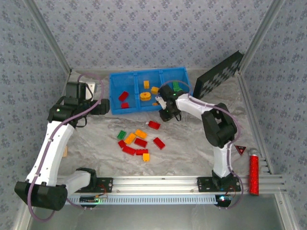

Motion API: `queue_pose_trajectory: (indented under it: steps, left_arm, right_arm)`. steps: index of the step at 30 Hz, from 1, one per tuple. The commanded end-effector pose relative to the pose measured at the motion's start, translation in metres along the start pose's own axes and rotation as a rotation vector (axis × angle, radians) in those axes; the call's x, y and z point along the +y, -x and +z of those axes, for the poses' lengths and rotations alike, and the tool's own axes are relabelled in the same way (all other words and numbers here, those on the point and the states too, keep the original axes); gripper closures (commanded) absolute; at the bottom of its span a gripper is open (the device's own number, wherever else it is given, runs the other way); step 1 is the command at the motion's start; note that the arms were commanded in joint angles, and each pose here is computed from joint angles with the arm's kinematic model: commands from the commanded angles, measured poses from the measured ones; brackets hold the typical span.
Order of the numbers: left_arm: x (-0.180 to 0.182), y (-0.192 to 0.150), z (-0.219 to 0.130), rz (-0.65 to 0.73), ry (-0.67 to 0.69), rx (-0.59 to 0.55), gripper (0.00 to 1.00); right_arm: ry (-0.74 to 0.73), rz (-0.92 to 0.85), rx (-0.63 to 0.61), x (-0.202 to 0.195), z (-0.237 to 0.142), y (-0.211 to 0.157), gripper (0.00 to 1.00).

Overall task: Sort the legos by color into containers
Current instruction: Pick up the lego from the center of the table, then place the lego in the container.

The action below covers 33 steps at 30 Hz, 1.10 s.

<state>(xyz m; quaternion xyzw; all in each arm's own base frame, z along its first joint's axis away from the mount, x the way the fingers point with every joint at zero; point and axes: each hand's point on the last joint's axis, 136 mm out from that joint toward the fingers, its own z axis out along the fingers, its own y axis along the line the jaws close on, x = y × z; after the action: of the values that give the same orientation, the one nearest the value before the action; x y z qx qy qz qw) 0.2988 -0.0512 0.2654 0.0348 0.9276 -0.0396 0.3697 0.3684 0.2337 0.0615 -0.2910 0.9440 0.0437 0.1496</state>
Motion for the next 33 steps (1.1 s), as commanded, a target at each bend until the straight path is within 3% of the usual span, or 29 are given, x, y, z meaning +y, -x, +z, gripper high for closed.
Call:
queue_pose_trajectory:
  steps: [1,7,12,16,28,33]
  left_arm:
    - [-0.013,-0.01,0.004,-0.036,-0.053,0.085,0.04]
    - [-0.055,-0.037,0.023,-0.104,-0.119,0.193,0.05]
    - [-0.101,-0.063,0.047,-0.327,-0.157,0.357,0.11]
    - [-0.147,-0.077,0.065,-0.512,-0.206,0.398,0.15]
    - [-0.211,-0.117,0.117,-0.721,-0.001,0.467,0.15]
    - [-0.231,-0.13,0.137,-0.772,0.054,0.496,0.16]
  right_arm:
    - [-0.029,0.113,-0.122,-0.027,-0.067,0.013,0.7]
    - [-0.145,0.207,-0.216,-0.082,-0.106,0.039,0.71]
    - [-0.231,0.248,-0.251,-0.122,-0.098,0.072,0.72]
    - [-0.236,0.258,-0.268,-0.143,-0.074,0.098,0.72]
    - [-0.233,0.244,-0.217,-0.164,-0.004,0.104,0.7]
    - [-0.234,0.247,-0.258,-0.166,-0.001,0.108,0.65]
